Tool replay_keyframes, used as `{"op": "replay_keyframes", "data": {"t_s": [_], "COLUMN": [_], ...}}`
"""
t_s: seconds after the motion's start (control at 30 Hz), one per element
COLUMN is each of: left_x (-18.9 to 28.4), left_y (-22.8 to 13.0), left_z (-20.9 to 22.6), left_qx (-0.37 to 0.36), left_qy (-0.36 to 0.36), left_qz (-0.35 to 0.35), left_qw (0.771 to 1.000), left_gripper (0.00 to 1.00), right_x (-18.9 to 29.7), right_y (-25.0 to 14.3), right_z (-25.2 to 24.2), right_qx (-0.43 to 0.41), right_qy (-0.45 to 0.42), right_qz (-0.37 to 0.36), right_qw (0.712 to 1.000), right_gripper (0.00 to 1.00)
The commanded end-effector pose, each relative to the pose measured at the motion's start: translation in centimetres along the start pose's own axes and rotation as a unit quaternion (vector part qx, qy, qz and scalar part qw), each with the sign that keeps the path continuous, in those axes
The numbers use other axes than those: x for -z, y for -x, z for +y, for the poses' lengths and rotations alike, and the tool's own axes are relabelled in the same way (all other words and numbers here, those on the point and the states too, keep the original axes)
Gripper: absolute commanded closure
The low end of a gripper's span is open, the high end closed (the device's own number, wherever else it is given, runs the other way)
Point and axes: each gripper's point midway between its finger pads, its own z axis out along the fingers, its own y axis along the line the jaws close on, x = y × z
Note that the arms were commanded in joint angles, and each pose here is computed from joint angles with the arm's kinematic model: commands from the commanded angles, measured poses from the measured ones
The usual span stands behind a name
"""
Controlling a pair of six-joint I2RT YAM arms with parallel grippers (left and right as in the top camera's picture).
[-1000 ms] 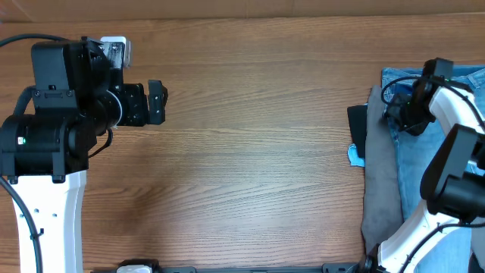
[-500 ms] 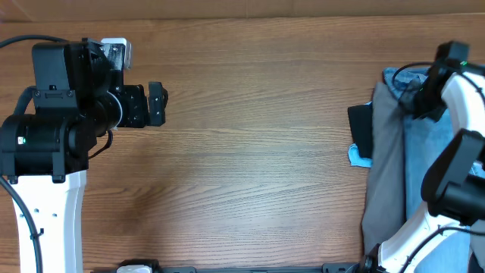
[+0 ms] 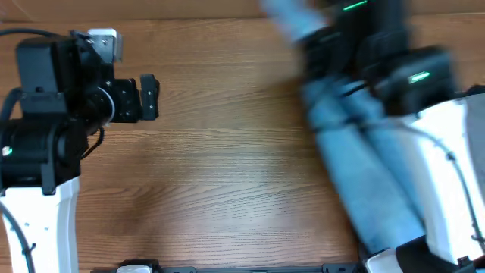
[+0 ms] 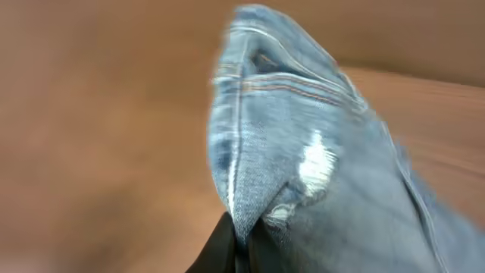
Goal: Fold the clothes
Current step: 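Drag the jeans with the right gripper onto the open table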
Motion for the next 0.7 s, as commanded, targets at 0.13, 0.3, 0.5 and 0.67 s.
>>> {"op": "replay_keyframes", "data": {"t_s": [0.13, 0.3, 0.5, 0.67], "left_x": [8.0, 8.8, 4.4, -2.7], "left_y": [4.6, 4.6, 2.9, 1.6], "left_z": [2.4, 2.2, 0.9, -1.1], "left_qx": [-0.008, -0.012, -0.013, -0.031], "left_qy": [0.096, 0.095, 0.043, -0.033], "left_qz": [-0.119, -0.123, -0.037, 0.063], "left_qw": [0.988, 0.988, 0.998, 0.997], "left_gripper": [0.0, 0.0, 0.0, 0.06], "right_x": [-4.9, -2.3, 4.4, 9.1], "right_y": [-7.1, -3.8, 0.4, 1.6], "right_z": [11.3, 8.4, 2.5, -0.2], "right_qx": [0.135, 0.081, -0.063, -0.118], "right_qy": [-0.042, -0.11, -0.134, -0.114], "right_qz": [0.076, 0.013, -0.074, -0.117], "right_qw": [0.987, 0.991, 0.986, 0.98], "right_gripper": [0.28, 0.22, 0.22, 0.22]}}
